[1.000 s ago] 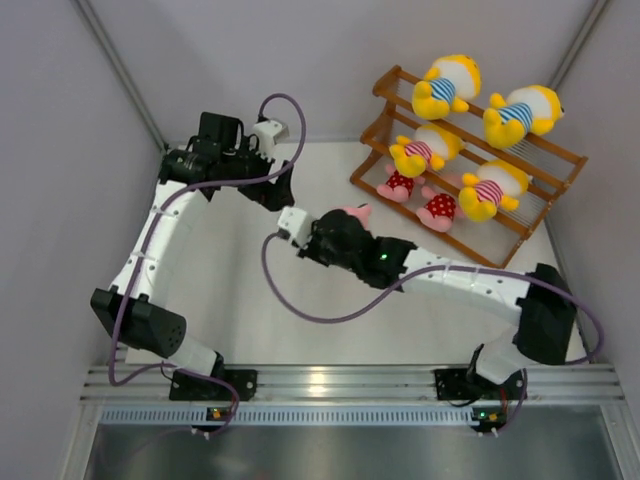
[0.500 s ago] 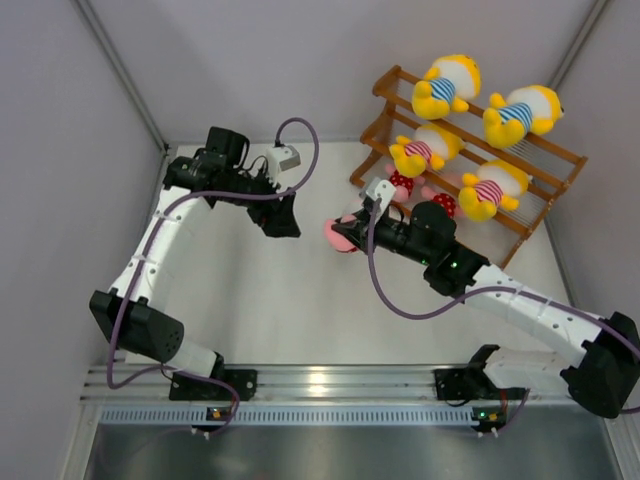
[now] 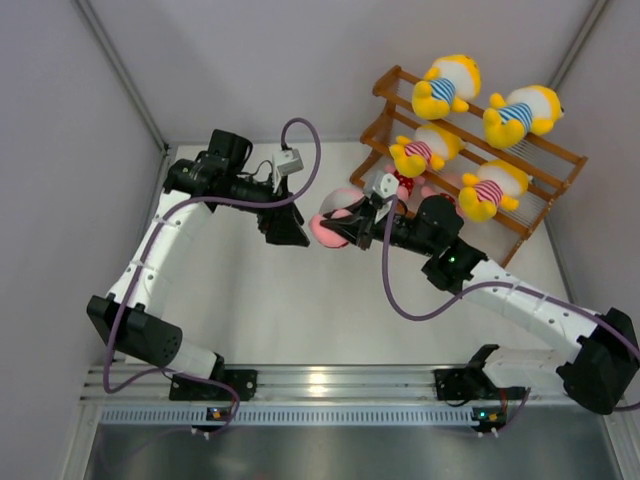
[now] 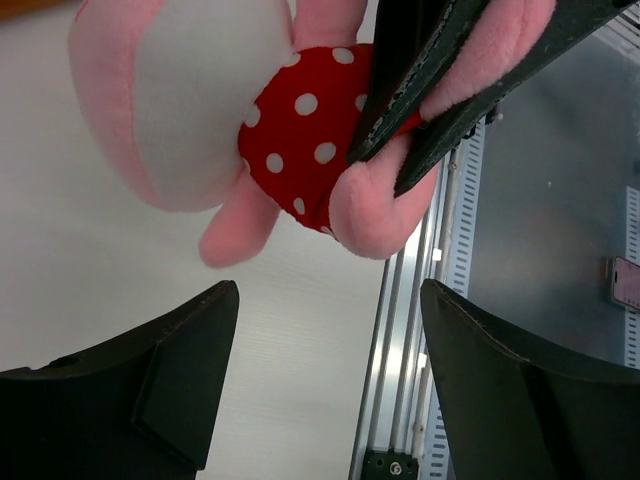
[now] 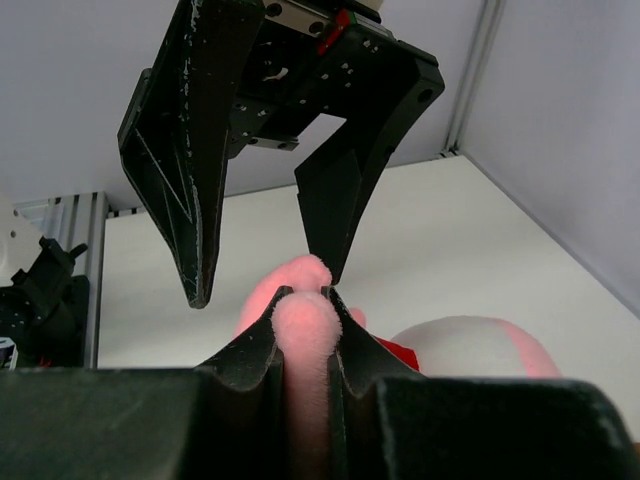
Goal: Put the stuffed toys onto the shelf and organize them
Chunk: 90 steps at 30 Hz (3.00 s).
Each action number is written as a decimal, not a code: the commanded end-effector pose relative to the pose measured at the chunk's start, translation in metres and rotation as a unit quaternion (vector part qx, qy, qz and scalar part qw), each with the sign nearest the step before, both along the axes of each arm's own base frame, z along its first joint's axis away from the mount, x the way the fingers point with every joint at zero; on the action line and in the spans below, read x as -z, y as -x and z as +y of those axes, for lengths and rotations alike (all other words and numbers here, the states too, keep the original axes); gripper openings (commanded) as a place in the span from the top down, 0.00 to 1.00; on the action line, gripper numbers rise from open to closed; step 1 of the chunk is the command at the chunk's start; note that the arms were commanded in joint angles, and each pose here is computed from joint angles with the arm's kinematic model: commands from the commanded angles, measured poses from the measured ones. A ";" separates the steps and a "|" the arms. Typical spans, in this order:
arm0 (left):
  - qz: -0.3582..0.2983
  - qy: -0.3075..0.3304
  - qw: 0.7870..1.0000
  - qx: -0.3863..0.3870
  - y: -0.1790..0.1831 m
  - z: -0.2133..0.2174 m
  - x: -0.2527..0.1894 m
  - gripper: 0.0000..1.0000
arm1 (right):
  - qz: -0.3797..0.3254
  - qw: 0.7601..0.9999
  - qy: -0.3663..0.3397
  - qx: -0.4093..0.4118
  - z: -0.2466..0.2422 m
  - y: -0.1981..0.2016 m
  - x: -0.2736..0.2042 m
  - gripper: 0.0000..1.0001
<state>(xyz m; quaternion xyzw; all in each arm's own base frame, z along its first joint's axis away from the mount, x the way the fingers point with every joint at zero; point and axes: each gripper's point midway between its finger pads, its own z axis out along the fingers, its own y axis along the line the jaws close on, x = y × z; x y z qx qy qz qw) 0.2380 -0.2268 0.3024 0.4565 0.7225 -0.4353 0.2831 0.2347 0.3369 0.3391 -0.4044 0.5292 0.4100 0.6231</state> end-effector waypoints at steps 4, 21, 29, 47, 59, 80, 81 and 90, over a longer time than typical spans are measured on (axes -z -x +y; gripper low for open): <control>-0.014 0.041 0.999 0.028 0.010 -0.007 -0.026 0.20 | -0.037 0.997 -0.067 -0.032 0.006 0.005 -0.052 1.00; 0.021 0.035 0.999 0.018 -0.006 -0.017 -0.022 0.71 | -0.020 0.994 -0.084 -0.059 0.018 0.005 -0.051 1.00; -0.055 -0.061 0.996 -0.019 -0.025 0.008 0.010 1.00 | 0.095 0.995 0.015 -0.039 0.003 -0.009 -0.021 0.24; -0.114 -0.111 0.986 0.047 -0.007 0.024 0.045 1.00 | 0.115 0.982 0.127 -0.081 -0.002 -0.013 0.026 0.08; -0.082 -0.086 0.991 0.064 0.006 0.014 0.049 1.00 | 0.184 0.955 0.158 -0.168 0.024 -0.005 0.077 0.01; -0.044 -0.124 0.991 0.019 -0.011 0.017 0.058 0.56 | 0.194 0.938 0.286 0.028 -0.014 -0.001 0.153 1.00; -0.039 -0.135 0.990 0.008 -0.015 0.020 0.061 0.46 | 0.189 0.936 0.294 0.043 -0.022 -0.001 0.154 1.00; -0.028 -0.193 0.980 -0.043 -0.038 0.032 0.073 0.43 | 0.123 0.814 0.519 0.230 -0.163 -0.007 0.187 1.00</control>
